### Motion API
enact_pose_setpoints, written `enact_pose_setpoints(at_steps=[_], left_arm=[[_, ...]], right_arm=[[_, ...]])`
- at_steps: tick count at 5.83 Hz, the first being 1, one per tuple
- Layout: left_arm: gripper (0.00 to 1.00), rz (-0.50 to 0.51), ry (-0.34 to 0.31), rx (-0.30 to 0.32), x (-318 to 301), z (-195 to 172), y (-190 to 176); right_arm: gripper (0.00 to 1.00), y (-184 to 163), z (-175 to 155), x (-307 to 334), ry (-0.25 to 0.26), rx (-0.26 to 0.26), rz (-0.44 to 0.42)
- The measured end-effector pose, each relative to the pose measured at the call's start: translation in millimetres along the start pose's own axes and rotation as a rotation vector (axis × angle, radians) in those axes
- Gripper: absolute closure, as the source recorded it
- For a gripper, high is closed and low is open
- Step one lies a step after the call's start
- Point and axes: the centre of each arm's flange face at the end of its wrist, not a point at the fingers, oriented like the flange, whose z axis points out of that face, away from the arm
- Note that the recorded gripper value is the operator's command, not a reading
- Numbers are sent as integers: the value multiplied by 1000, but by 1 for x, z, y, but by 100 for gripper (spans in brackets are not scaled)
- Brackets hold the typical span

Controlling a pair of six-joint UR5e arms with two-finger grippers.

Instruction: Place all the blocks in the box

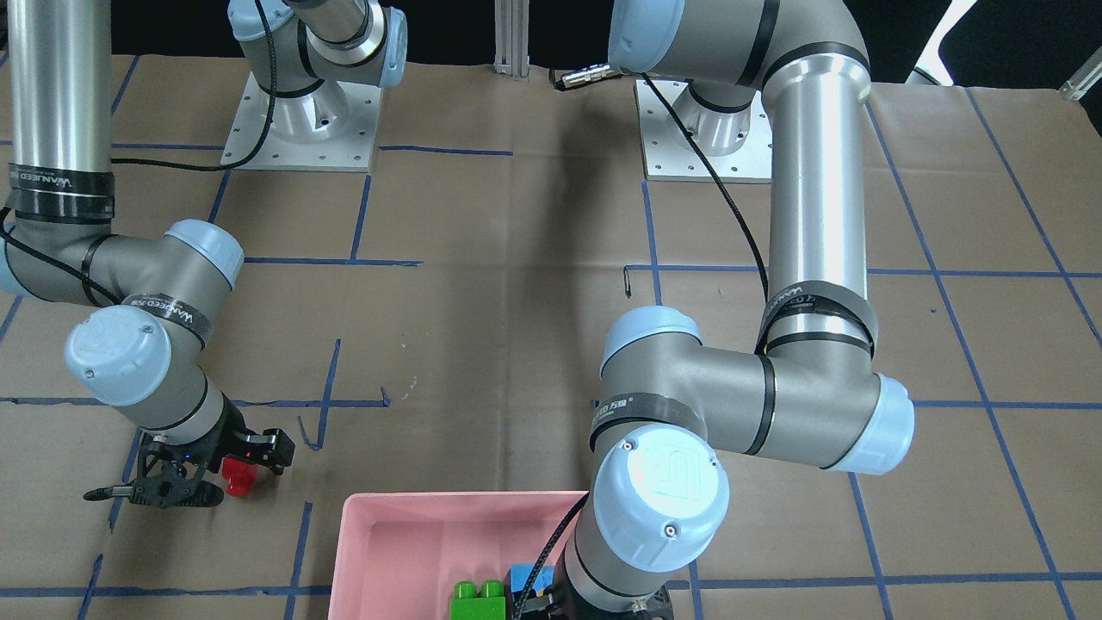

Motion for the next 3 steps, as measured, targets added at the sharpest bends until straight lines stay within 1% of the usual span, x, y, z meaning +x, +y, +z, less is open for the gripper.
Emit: enact_pose_setpoints(at_steps=[1, 2, 3], left_arm=[[1, 4, -4, -4, 4, 14, 4], [1, 9, -17, 9, 6, 18, 5], [1, 17, -32, 26, 8, 11, 6]], right_arm=[[33, 0, 0, 1, 1, -1, 0], [59, 0, 0, 2, 4, -2, 0], [92, 0, -1, 3, 8, 0, -3]])
